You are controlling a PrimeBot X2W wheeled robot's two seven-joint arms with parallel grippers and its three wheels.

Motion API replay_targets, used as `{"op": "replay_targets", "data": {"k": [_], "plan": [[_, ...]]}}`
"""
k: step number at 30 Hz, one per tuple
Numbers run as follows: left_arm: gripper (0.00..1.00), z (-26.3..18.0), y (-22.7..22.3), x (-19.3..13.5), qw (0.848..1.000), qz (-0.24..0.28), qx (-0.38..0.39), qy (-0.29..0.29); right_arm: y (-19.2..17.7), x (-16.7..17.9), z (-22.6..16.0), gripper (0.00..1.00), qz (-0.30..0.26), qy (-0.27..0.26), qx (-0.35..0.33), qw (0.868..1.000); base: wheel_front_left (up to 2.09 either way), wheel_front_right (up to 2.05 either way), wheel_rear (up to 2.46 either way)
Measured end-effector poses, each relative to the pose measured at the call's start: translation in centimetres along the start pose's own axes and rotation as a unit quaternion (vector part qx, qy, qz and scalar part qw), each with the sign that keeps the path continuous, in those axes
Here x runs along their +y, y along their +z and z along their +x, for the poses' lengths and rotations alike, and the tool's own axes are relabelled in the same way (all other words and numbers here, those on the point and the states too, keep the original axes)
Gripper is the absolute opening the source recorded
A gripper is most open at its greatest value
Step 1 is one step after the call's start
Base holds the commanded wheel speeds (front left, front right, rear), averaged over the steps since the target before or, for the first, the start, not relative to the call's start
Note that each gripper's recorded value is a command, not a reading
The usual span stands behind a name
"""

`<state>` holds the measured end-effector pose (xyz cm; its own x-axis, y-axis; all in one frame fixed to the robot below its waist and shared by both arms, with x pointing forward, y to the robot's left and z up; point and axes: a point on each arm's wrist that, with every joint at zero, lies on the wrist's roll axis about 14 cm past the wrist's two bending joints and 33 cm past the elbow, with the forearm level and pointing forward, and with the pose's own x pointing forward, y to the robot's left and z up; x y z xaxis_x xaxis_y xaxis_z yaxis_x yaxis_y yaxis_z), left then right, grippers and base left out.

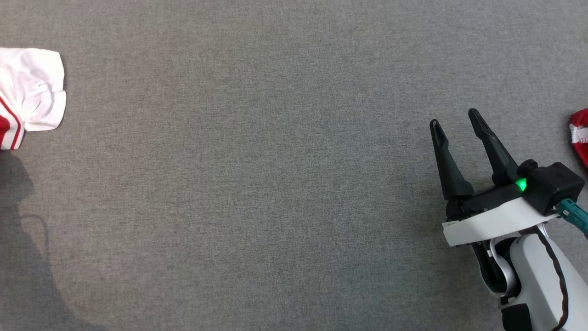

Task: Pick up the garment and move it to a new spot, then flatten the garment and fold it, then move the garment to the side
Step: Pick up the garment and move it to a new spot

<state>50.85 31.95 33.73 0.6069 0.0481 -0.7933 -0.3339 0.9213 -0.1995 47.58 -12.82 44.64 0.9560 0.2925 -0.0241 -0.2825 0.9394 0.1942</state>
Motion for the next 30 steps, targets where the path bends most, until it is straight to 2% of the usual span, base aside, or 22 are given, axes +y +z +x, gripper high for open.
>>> {"op": "replay_targets", "data": {"k": [3, 4, 5, 6, 14, 20, 25, 30], "plan": [[1.00, 0.2, -0.2, 0.0, 1.000, 0.002, 0.013, -0.002, -0.2, -0.4, -0.1, 1.00, -0.001, -0.005, 0.003, 1.000, 0.00, 0.00, 0.00], [0.95, 0.2, -0.1, -0.1, 1.000, 0.004, 0.013, -0.003, -0.2, -0.4, -0.1, 1.00, -0.001, -0.006, 0.003, 1.000, 0.00, 0.00, 0.00], [0.57, 0.2, -0.1, -0.1, 1.000, 0.005, 0.014, -0.005, -0.2, -0.4, -0.1, 1.00, -0.001, -0.006, 0.002, 1.000, 0.00, 0.00, 0.00], [0.02, 0.1, 0.0, -0.3, 1.000, 0.006, 0.013, -0.007, -0.1, -0.4, 0.0, 1.00, -0.001, -0.006, 0.001, 1.000, 0.00, 0.00, 0.00], [0.00, -1.4, 1.8, -1.3, 0.999, 0.031, -0.030, -0.021, 1.0, 0.5, -0.3, 1.00, -0.001, 0.001, -0.009, 1.000, 0.00, 0.00, 0.00], [0.00, -5.0, 4.6, -2.5, 0.993, 0.076, -0.082, -0.039, 3.1, 2.0, -1.5, 1.00, 0.008, 0.005, -0.032, 0.999, 0.00, 0.00, 0.00], [0.00, -9.4, 7.1, -5.0, 0.980, 0.128, -0.131, -0.072, 5.4, 3.5, -3.3, 1.00, 0.018, 0.008, -0.059, 0.998, 0.00, 0.00, 0.00], [0.00, -14.8, 9.6, -8.6, 0.959, 0.170, -0.192, -0.123, 7.4, 4.7, -5.5, 1.00, 0.022, 0.008, -0.084, 0.996, 0.00, 0.00, 0.00]]}}
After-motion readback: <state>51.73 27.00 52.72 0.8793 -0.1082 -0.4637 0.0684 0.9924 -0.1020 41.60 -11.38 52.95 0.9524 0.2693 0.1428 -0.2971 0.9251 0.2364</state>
